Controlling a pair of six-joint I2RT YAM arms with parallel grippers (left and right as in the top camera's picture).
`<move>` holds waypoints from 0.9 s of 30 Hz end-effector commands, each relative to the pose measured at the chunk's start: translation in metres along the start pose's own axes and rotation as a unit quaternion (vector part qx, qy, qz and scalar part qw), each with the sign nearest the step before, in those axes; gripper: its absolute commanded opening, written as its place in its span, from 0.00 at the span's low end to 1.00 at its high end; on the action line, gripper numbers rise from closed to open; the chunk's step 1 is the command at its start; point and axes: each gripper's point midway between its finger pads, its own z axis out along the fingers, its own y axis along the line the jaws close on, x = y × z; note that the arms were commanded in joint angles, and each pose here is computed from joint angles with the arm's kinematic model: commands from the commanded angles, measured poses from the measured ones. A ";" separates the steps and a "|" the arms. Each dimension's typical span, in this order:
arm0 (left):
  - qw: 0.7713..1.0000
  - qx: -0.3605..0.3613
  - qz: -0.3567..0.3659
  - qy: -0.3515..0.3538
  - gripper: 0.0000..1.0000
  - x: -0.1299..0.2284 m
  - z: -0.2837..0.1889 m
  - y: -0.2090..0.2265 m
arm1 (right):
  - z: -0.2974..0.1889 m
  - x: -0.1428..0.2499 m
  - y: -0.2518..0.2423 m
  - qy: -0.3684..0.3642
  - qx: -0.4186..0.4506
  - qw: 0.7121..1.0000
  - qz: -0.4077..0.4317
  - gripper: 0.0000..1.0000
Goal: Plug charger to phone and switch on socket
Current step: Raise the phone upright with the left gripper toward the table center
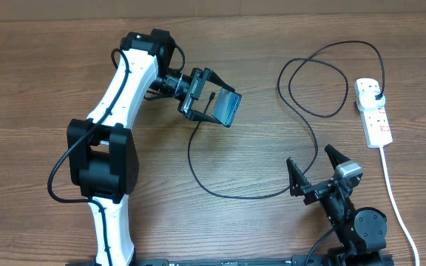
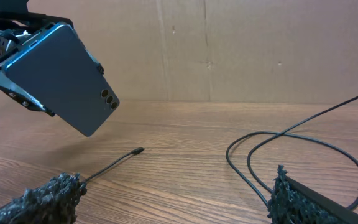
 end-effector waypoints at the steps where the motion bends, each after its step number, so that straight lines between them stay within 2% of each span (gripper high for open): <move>1: 0.999 0.034 -0.013 0.035 0.70 0.017 -0.007 -0.016 | 0.000 0.002 -0.001 -0.001 0.001 1.000 0.001 1.00; 14: 0.998 0.057 -0.021 0.032 0.68 0.010 -0.026 -0.020 | 0.000 0.002 -0.001 -0.001 0.001 1.000 0.001 1.00; 27: 0.998 0.050 -0.016 0.022 0.68 0.007 -0.024 -0.018 | 0.000 0.002 -0.001 -0.001 0.001 1.000 0.001 1.00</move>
